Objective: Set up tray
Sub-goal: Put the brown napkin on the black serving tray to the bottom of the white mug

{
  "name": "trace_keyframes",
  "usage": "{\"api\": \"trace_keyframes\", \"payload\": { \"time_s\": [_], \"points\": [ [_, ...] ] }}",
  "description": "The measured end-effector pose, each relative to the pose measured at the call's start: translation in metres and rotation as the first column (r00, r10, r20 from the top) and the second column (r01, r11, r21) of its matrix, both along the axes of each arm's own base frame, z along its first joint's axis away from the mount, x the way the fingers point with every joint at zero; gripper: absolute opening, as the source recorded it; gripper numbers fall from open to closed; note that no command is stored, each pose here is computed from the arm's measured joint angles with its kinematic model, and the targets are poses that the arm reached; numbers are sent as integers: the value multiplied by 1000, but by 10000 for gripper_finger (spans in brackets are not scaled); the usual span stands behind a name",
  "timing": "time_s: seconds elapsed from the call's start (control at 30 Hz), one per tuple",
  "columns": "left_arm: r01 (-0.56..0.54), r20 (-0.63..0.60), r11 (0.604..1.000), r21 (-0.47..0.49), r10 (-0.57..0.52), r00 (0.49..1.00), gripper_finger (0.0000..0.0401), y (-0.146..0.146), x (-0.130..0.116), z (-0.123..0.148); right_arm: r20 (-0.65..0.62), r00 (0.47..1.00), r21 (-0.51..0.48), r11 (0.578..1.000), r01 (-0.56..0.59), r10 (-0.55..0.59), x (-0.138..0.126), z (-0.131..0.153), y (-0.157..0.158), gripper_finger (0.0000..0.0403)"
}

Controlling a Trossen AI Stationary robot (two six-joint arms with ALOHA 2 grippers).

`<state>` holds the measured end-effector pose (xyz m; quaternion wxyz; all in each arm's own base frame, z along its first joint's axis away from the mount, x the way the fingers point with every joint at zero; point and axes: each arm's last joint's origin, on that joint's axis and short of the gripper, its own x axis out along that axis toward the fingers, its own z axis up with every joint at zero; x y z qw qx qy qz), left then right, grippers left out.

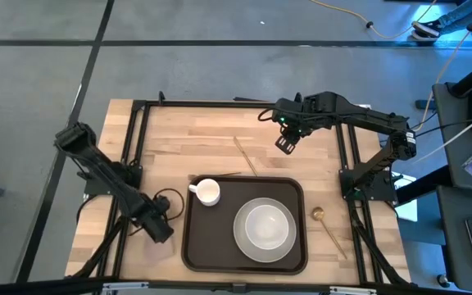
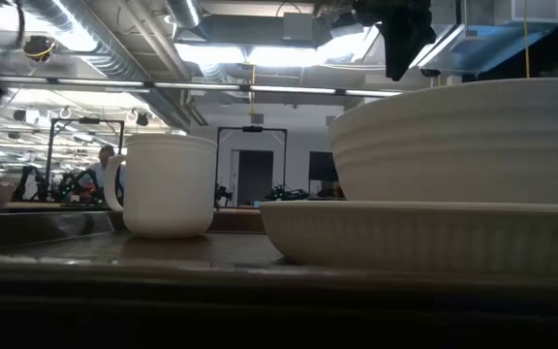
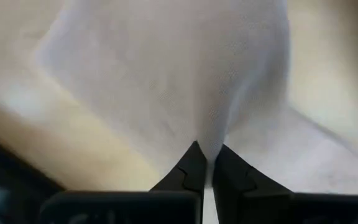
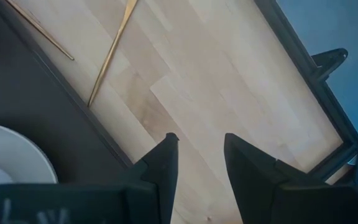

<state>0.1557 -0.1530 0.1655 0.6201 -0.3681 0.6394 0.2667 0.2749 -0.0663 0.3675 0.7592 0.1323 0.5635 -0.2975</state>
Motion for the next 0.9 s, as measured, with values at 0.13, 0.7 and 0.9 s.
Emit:
{"api": "trace_keyframes", "payload": {
  "time_s": [0.13,0.7,0.9],
  "points": [
    [11,136,999,-52,-4,991,5,0,1,33,-3,1000,1,1000,0,0,0,0,0,132],
    [248,662,968,-32,-166,731,4,-8,23,168,-4,1000,2,1000,1,-1,0,0,0,132],
    [307,628,951,46,-266,731,4,-20,51,148,-2,1000,2,1000,3,-3,0,0,0,132]
  ]
}}
